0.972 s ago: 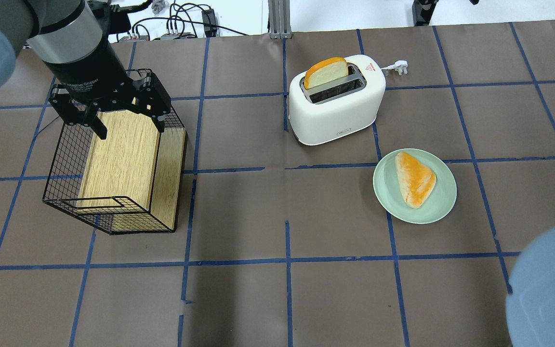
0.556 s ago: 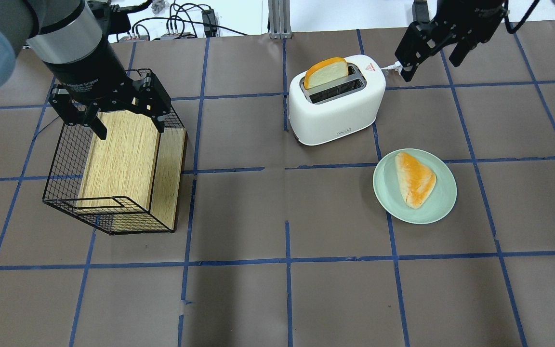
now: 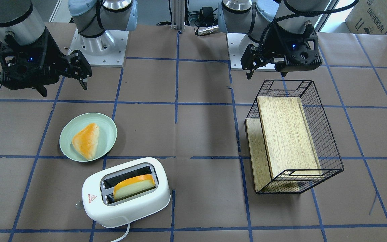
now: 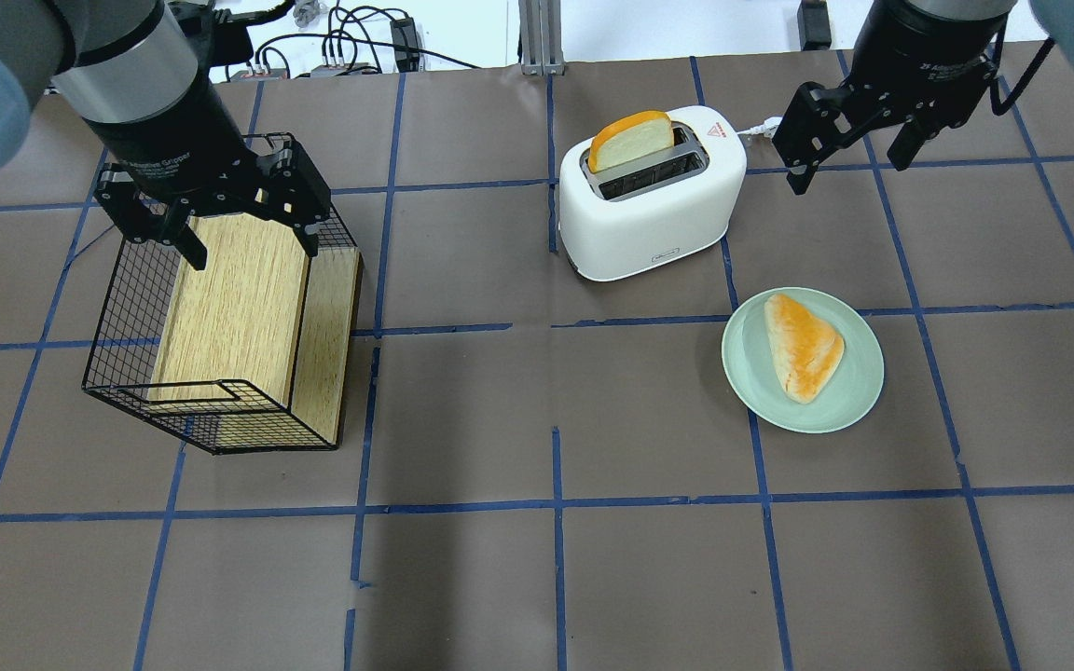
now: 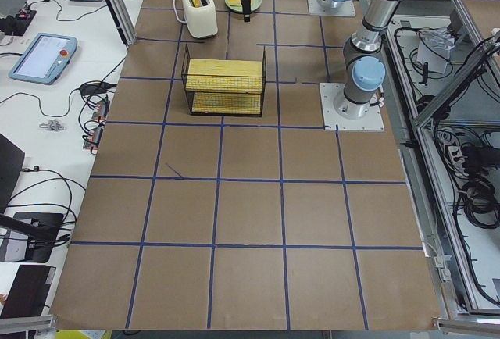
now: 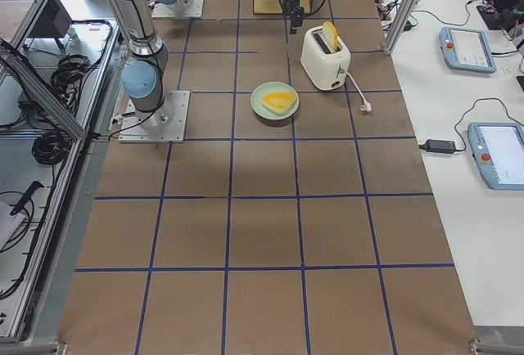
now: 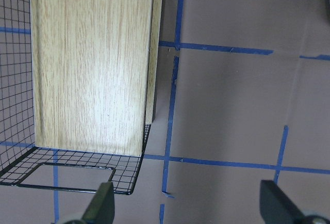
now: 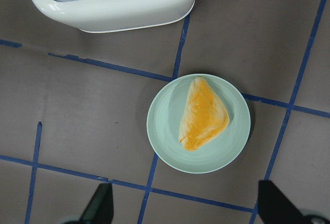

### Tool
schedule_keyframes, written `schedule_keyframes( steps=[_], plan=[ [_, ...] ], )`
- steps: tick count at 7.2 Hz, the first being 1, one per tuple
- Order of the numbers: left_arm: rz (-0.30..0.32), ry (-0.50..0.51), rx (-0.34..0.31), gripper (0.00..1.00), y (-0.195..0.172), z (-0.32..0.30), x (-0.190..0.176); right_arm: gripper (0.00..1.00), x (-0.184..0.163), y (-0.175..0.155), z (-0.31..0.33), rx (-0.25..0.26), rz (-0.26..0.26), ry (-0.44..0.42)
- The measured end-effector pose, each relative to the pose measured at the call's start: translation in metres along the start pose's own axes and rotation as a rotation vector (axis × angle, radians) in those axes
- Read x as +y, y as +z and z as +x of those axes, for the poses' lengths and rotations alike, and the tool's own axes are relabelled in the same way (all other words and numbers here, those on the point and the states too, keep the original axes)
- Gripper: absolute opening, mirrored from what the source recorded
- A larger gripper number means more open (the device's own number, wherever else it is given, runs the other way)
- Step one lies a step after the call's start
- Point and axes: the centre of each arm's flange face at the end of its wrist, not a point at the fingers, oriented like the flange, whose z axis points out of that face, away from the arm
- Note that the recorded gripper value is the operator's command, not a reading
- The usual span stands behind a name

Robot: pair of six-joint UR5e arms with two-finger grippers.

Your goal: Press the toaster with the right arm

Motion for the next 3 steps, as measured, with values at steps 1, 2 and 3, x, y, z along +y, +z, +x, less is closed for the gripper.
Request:
schedule_keyframes(
  steps=[1, 2, 3],
  plan=[
    [0.000, 0.000, 0.000, 1.00, -0.0001, 0.0000, 0.0000, 1.00, 0.0000, 0.0002, 0.0002, 0.002, -0.001, 0.001],
    [0.001, 0.000, 0.000, 1.00, -0.0002, 0.0000, 0.0001, 1.00, -0.0003, 0.0013, 0.0003, 0.002, -0.003, 0.000],
    [0.001, 0.000, 0.000, 1.00, -0.0001, 0.0000, 0.0000, 1.00, -0.0007, 0.0023, 0.0006, 0.001, -0.005, -0.002]
  ],
)
